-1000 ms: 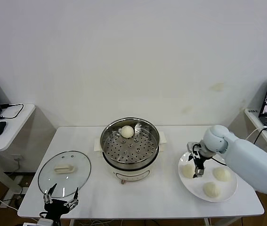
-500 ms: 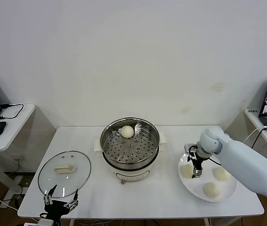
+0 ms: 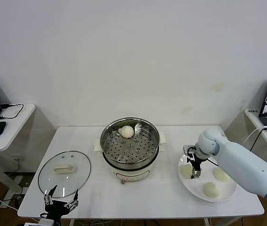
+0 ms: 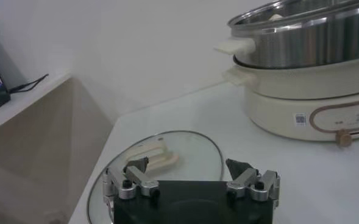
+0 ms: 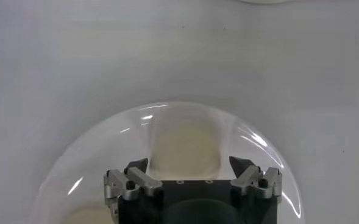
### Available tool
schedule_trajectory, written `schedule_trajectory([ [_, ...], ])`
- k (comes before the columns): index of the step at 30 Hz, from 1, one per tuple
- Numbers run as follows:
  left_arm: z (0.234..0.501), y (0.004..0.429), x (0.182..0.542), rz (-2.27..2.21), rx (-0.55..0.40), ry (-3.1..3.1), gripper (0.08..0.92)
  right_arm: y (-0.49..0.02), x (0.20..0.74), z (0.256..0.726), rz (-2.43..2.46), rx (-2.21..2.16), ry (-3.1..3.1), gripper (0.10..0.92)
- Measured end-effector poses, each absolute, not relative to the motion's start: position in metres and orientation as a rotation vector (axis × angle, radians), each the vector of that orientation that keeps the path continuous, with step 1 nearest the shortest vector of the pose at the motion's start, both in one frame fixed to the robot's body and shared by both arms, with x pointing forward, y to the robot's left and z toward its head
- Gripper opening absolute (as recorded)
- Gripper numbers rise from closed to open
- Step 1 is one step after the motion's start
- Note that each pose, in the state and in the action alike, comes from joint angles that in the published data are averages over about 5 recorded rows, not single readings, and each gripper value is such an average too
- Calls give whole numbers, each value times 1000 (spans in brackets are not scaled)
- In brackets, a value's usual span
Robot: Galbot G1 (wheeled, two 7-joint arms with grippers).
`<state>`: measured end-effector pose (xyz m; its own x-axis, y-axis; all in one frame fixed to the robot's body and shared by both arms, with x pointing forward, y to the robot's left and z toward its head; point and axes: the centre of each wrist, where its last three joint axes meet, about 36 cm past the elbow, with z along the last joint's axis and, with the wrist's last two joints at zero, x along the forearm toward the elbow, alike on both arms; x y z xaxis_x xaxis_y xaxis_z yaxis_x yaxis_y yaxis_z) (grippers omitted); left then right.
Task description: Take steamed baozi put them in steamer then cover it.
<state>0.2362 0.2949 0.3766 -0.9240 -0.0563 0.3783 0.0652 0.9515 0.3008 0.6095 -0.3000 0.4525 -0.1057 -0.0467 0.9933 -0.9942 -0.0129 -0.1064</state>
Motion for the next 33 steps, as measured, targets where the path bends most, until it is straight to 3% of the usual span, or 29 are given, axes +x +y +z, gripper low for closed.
schedule_trajectory([
  [11, 376, 294, 237, -434, -8, -2717, 823, -305, 610, 455, 1255, 1195, -1332, 609],
  [21, 376, 292, 244, -432, -18, -2737, 823, -317, 617, 498, 1254, 1173, -1362, 594],
  [33, 385, 290, 253, -444, -27, -2781, 823, -296, 644, 633, 1290, 1192, -1476, 594],
])
